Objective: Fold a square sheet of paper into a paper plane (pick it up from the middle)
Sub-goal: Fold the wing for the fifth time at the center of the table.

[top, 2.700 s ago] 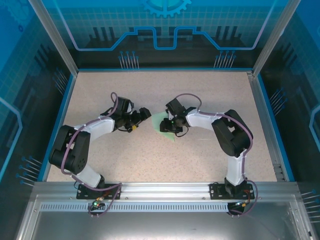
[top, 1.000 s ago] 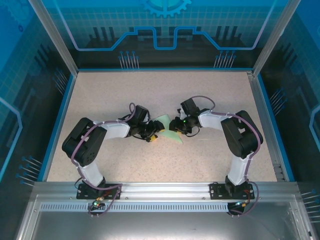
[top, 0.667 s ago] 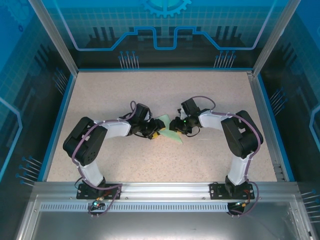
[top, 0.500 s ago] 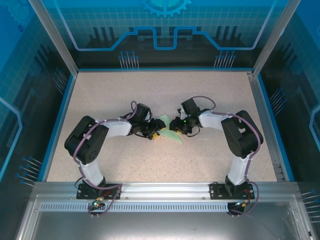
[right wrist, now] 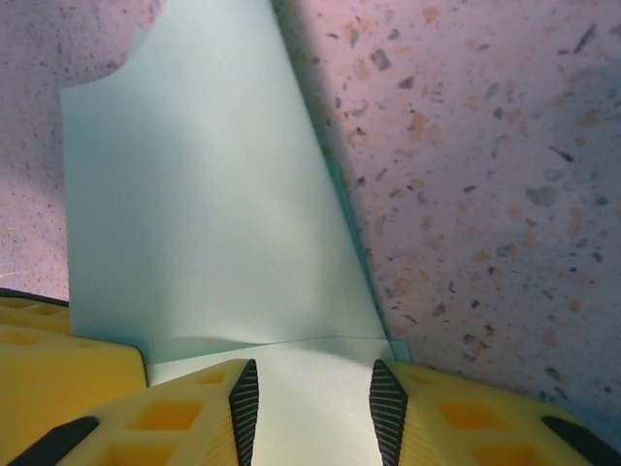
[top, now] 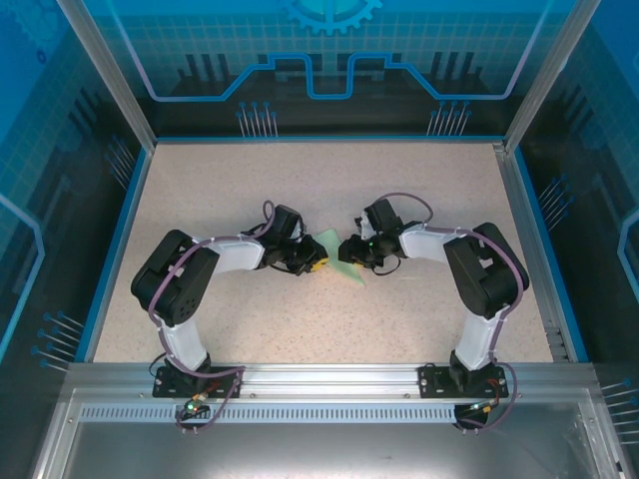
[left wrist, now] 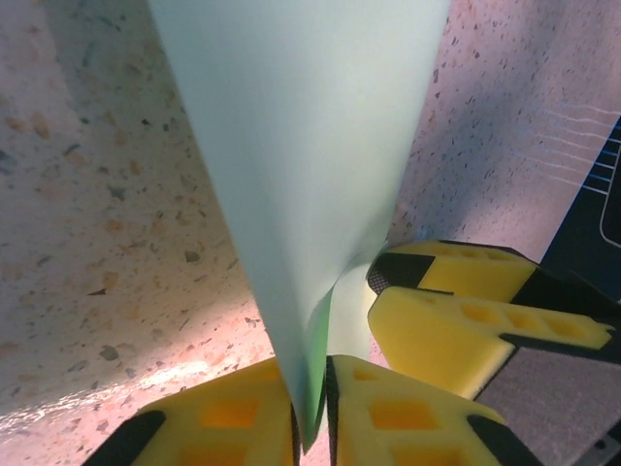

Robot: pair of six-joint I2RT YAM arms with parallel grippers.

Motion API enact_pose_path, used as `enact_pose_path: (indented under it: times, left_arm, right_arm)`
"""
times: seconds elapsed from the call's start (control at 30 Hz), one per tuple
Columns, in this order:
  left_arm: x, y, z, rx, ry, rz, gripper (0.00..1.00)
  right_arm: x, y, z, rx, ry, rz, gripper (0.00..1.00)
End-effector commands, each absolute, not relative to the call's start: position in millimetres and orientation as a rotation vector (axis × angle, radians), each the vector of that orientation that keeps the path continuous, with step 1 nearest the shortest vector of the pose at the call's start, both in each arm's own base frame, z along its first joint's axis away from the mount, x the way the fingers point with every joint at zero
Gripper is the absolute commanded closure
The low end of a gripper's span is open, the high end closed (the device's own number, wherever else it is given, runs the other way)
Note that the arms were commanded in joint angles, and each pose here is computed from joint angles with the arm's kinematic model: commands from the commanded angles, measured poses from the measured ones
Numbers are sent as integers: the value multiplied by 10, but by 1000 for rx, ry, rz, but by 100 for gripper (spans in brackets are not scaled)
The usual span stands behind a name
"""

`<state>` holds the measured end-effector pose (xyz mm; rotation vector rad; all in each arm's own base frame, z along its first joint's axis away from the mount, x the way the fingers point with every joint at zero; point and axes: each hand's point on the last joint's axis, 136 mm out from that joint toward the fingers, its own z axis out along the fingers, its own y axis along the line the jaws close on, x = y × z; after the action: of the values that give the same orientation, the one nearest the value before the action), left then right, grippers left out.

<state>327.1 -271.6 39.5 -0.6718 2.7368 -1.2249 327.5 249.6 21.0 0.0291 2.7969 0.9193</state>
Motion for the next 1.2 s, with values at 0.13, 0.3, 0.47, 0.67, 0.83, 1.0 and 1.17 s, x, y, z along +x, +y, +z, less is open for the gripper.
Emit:
enact_pose_path:
  times: [0.13,0.3,0.47,0.67,0.83,1.0,1.17]
  left_arm:
    - [3258,-2820,509,-594,2756,-1234,97]
    - [3263,-2803,546,-593,2765,-1201,99]
    - [3276,-2778,603,-586,2776,-1168,100]
    - [3284,-2779,670,-556,2797,-1151,100]
    - [3292,-2773,713,-544,2808,-1146,100]
    - [3310,-2748,746,-549,2817,-1152,100]
    - [3317,-2729,787,-531,2831,-1141,100]
  right_arm:
    - [3554,2321,455,-90,2624,812,55]
    - [3514,2233,697,-228,2430,767,50]
    - [3304,2292,864,-527,2221,592,52]
    - [3167,2487,855,-738,2115,458,56]
    - [3024,2747,778,-943,1992,415,58]
    - [2992,2846,638,-1060,1926,306,63]
    - [3048,2897,551,-1090,1904,264,65]
